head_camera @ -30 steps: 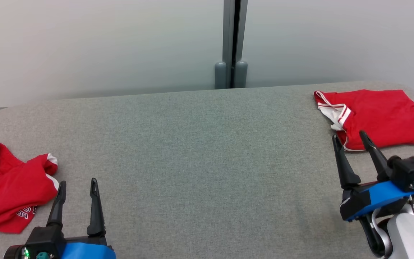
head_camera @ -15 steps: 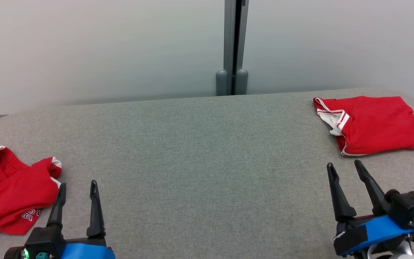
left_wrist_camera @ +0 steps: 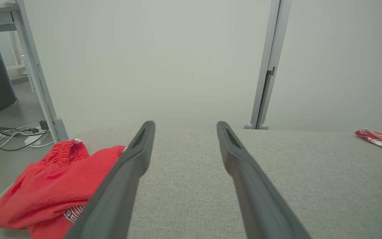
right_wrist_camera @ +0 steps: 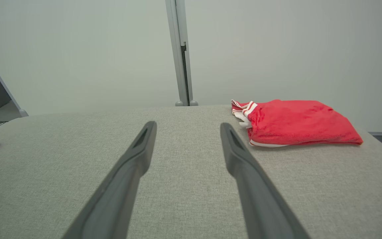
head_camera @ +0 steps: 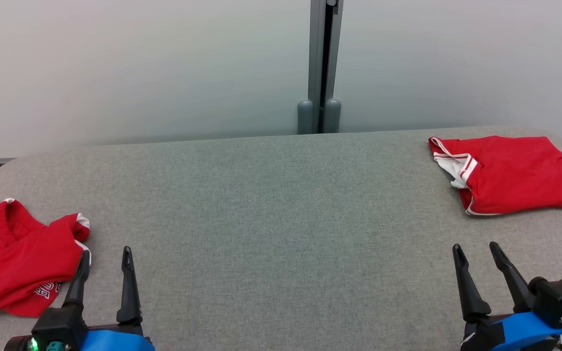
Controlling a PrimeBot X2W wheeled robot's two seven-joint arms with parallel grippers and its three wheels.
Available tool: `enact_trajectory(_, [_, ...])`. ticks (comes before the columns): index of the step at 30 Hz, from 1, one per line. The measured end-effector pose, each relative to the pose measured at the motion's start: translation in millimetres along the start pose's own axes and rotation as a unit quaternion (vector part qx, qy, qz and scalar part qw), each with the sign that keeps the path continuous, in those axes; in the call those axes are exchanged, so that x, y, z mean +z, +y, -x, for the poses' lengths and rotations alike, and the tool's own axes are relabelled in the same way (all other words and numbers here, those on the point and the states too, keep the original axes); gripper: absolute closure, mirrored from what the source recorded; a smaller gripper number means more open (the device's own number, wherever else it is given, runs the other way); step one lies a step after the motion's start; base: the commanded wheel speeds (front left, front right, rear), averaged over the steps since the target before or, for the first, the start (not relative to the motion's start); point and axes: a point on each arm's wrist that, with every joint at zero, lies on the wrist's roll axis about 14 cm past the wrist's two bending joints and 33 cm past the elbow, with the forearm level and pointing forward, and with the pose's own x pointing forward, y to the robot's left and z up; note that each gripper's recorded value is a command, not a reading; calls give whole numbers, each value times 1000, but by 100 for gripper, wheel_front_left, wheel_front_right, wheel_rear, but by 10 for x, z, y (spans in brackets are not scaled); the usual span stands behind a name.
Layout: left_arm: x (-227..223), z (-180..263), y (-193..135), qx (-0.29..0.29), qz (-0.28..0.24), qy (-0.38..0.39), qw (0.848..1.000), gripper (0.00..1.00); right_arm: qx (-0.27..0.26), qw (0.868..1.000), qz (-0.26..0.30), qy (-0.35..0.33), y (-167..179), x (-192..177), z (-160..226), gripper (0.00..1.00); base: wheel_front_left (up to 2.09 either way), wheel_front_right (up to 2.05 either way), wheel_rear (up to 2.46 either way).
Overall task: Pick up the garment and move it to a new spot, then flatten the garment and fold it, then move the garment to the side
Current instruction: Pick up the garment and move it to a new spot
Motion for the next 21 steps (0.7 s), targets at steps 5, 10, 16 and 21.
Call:
enact_trajectory(5, [-14,14,-1,0,2,7,1000,0,1,1000,-2,2,8,-18,2,0,0,0,0])
enact_trajectory(10, [-28,23,-2,1,2,14,1000,0,2,1000,-2,5,16,-36,-5,0,0,0,0])
enact_trajectory(16, [-49,36,44,5,-1,20,1000,0,4,1000,-3,7,29,-54,-20,0,0,0,0])
enact_trajectory(21, [-59,57,85,9,-2,24,1000,0,8,1000,-3,11,53,-81,-37,0,0,0,0])
